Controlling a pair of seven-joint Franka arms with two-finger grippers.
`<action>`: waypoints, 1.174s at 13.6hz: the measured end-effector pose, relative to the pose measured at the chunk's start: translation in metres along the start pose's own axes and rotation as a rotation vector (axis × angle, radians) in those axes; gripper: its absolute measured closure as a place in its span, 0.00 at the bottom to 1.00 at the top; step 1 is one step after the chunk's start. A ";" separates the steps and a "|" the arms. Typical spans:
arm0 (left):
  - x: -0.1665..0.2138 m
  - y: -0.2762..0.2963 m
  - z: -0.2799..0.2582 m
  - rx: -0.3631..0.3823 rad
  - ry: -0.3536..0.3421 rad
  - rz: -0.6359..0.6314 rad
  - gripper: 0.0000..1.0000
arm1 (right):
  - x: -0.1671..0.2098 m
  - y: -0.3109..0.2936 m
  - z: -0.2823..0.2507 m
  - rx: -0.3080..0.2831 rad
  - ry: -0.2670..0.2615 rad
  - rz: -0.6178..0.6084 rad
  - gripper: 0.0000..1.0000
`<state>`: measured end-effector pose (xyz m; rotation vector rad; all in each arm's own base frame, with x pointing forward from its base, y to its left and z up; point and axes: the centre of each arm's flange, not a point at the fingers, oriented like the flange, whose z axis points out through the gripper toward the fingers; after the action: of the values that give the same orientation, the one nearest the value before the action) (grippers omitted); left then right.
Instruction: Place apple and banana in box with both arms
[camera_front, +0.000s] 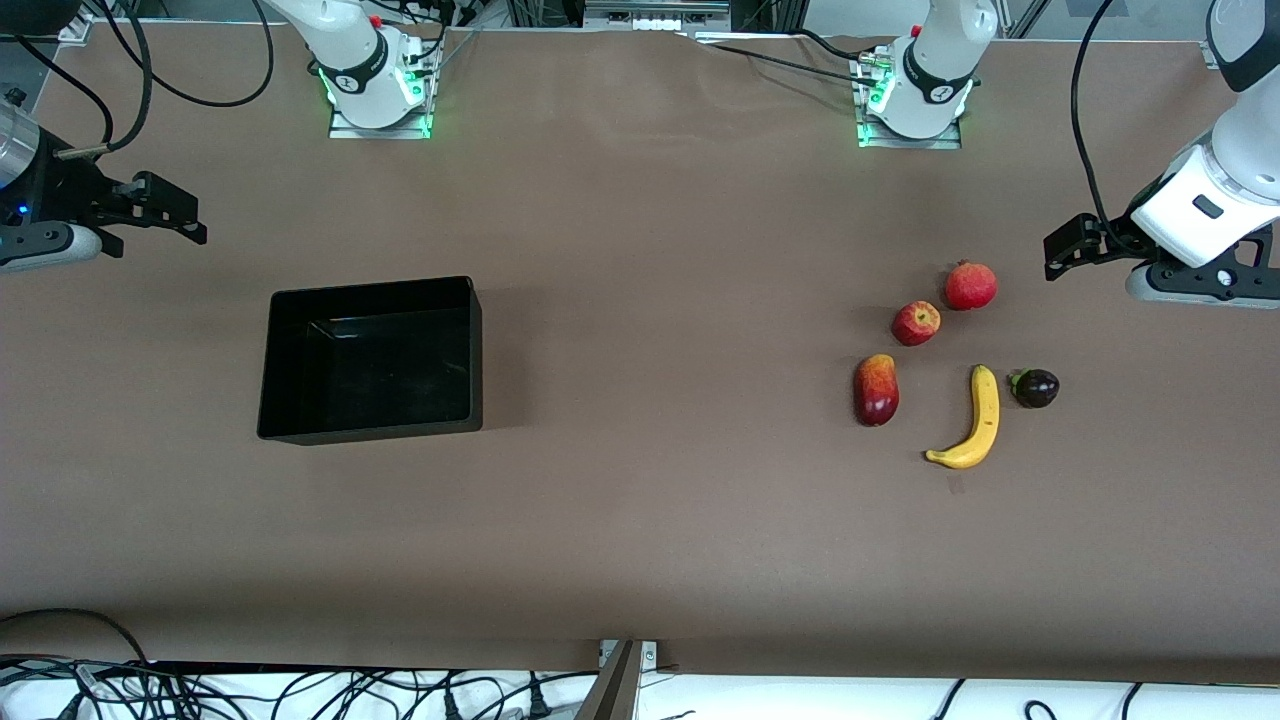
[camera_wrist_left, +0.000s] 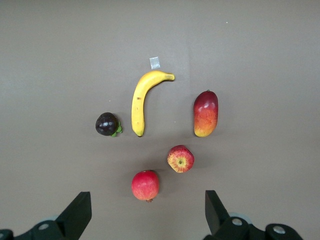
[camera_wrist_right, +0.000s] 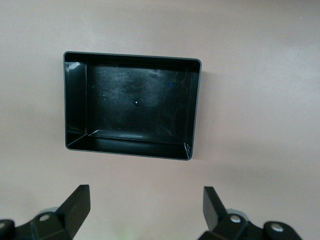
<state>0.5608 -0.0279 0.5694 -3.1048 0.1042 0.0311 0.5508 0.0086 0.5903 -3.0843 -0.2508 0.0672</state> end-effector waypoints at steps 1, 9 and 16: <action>0.000 0.000 0.000 0.000 0.000 0.000 0.00 | 0.000 -0.002 -0.001 -0.010 0.000 -0.006 0.00; 0.000 0.000 0.000 0.000 0.000 0.000 0.00 | 0.026 -0.006 0.042 -0.042 -0.038 -0.022 0.00; 0.000 0.000 0.000 0.000 -0.001 0.000 0.00 | 0.060 0.047 0.205 -0.072 -0.040 0.050 0.00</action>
<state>0.5608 -0.0278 0.5698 -3.1047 0.1040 0.0329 0.6074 -0.0193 0.3808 -3.1637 -0.1820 0.1246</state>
